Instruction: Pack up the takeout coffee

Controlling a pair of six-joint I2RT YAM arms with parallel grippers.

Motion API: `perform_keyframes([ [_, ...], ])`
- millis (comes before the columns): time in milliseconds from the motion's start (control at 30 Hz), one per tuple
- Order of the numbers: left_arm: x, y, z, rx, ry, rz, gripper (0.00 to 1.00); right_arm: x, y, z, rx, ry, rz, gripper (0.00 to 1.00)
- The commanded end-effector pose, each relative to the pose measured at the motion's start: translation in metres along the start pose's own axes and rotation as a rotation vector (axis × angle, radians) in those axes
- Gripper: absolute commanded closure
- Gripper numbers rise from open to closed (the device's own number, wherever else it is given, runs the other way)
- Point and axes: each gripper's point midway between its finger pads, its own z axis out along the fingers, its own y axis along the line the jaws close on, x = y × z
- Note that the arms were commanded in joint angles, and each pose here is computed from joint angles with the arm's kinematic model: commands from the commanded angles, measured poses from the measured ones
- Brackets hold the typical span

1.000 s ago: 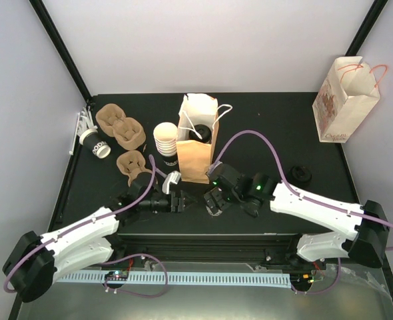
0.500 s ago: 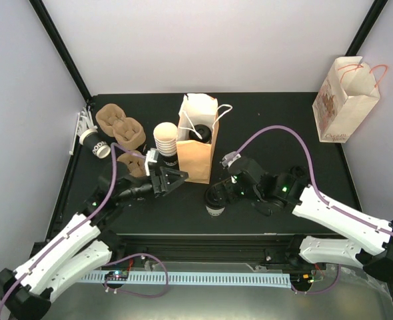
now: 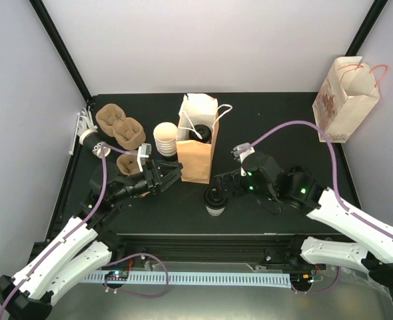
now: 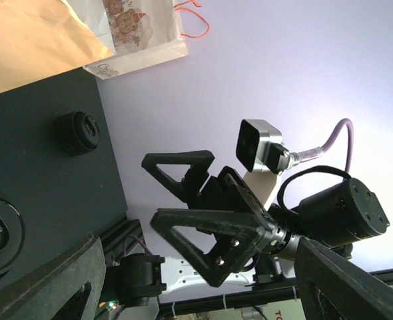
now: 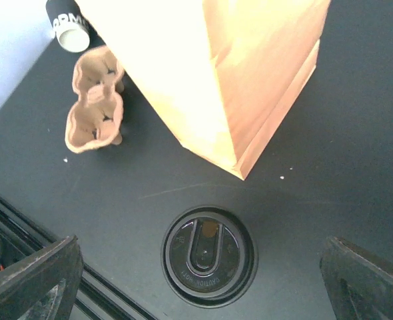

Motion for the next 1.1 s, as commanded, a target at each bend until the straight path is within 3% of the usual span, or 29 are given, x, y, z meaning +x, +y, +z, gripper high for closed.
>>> perform_keyframes([
  [0,-0.008,-0.030,-0.005,0.082,-0.034,0.019,0.20,-0.011,-0.019,-0.018,0.056,-0.104,0.077,0.00],
  [200,-0.002,-0.007,-0.008,0.014,-0.027,-0.003,0.19,0.001,-0.036,-0.016,0.079,-0.173,0.081,0.00],
  [433,0.003,0.010,-0.008,0.025,-0.026,-0.028,0.11,0.022,-0.026,-0.002,0.008,-0.109,0.017,0.00],
  [567,-0.004,0.025,-0.013,-0.121,-0.064,0.066,0.11,0.036,-0.009,0.004,-0.083,-0.039,-0.073,0.00],
  [733,-0.003,0.016,-0.013,-0.117,-0.039,0.269,0.11,0.040,-0.012,0.007,-0.051,0.015,-0.134,0.00],
  [1067,0.001,0.058,-0.007,-0.195,-0.014,0.286,0.11,0.065,-0.016,0.022,-0.007,0.167,-0.093,0.00],
])
